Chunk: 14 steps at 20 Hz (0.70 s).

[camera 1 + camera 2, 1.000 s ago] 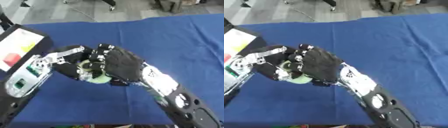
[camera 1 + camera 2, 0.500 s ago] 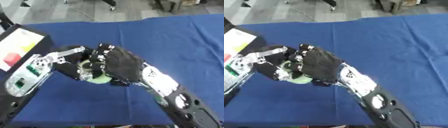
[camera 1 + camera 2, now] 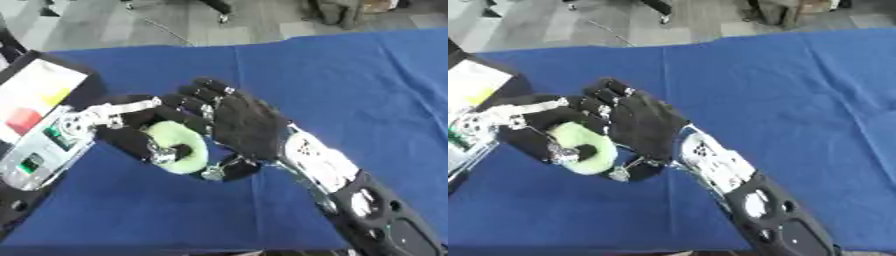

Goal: Pick up the objects with one hand, pass them to the other hand, and then place them into the box on the other side of the table.

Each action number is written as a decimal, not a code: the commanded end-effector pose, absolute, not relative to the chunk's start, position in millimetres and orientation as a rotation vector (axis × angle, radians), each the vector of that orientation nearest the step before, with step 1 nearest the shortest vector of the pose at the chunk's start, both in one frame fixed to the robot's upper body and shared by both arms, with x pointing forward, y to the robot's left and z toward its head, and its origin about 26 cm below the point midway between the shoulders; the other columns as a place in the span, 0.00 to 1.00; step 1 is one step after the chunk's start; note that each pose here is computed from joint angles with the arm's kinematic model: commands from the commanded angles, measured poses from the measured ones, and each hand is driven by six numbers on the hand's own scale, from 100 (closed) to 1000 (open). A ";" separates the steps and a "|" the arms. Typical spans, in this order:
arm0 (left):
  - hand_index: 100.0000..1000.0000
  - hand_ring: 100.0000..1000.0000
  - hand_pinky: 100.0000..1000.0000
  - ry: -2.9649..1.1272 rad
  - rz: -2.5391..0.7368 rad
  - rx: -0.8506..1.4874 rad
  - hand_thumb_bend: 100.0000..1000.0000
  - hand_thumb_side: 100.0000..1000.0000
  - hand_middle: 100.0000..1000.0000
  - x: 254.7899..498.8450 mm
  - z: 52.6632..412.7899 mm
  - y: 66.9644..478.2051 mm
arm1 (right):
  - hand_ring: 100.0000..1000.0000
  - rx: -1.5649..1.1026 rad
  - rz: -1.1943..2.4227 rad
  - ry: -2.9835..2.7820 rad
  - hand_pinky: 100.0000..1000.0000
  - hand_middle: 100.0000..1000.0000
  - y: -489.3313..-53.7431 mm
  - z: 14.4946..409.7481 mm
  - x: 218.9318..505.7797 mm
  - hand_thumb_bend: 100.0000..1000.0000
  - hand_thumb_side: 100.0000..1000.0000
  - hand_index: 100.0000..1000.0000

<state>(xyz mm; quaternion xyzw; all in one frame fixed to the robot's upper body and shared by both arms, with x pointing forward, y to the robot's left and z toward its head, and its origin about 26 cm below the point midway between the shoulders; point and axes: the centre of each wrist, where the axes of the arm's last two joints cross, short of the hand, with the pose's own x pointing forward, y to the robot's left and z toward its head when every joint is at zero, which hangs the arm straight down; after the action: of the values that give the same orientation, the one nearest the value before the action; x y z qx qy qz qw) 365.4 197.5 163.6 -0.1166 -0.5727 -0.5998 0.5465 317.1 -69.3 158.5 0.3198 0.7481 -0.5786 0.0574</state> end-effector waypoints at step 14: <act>0.29 0.17 0.41 -1.384 -1.038 0.551 0.21 0.00 0.13 390.6 182.6 327.6 | 0.81 1.007 -1.661 2.349 0.82 0.87 -84.1 162.3 315.9 0.41 0.34 1.00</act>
<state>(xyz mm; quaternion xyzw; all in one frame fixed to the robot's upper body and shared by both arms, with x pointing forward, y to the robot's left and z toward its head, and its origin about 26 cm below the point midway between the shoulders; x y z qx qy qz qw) 387.9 296.5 162.1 0.1580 -0.5968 -0.4823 0.6215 316.2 -80.2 151.8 0.3253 0.7630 -0.5573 0.0377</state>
